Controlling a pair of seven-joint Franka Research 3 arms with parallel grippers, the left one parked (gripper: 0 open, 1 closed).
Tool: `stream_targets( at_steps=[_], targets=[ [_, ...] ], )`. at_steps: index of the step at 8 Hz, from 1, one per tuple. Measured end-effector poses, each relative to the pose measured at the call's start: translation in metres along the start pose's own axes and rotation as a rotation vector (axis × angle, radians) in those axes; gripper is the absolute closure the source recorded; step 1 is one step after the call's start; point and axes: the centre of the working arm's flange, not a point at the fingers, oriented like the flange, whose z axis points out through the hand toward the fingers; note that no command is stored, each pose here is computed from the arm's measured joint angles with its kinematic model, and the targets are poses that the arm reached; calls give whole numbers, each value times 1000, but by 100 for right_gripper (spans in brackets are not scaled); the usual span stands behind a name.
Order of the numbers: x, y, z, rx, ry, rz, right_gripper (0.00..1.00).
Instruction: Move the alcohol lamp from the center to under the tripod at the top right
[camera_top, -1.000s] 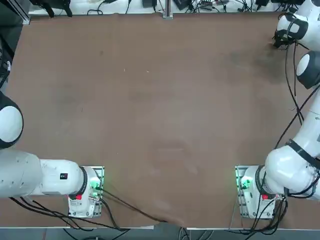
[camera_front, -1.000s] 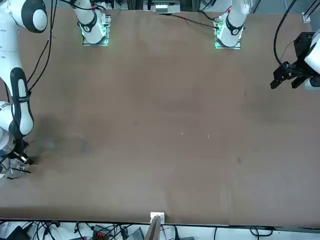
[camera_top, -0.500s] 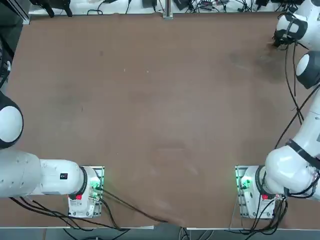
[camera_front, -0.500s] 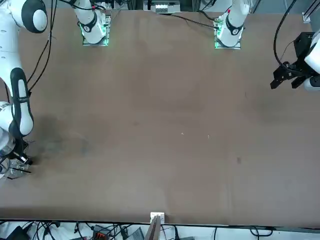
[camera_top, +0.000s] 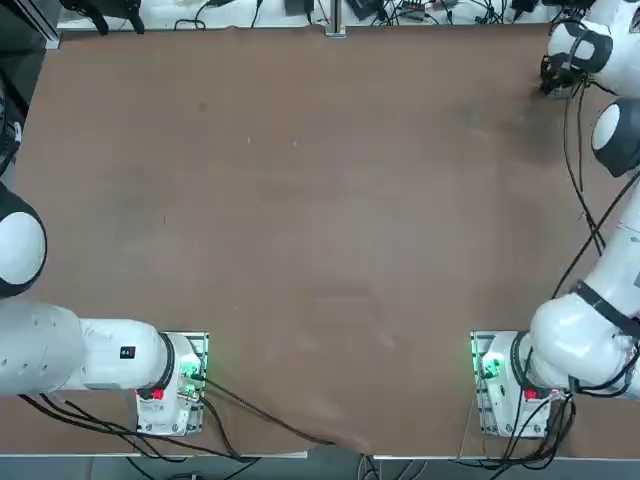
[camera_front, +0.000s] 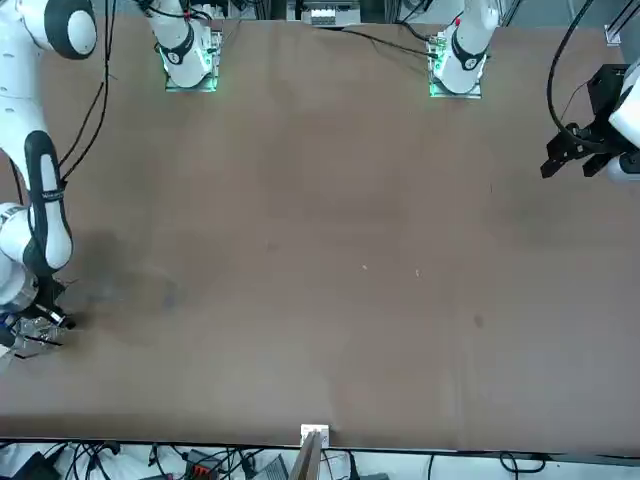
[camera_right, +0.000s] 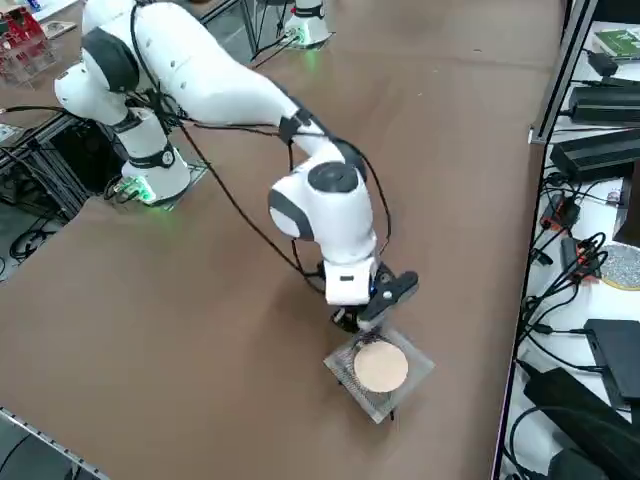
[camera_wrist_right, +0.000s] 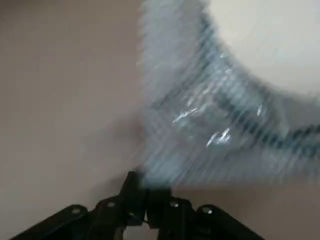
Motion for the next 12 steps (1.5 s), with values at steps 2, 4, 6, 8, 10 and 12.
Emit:
stream_targets(
  at_steps=[2,4,6,8,10,12],
  targets=[
    [-35,-38,-48,-12,-140,-53,84],
    [-64,-79,-110,-24,-232,-117,48],
    [-88,-118,-183,-23,-241,-185,13],
    [-109,-133,-254,-17,-225,-223,0],
    [-134,-139,-317,-11,-213,-253,0],
    [-161,-148,-372,1,-184,-291,0]
  ],
)
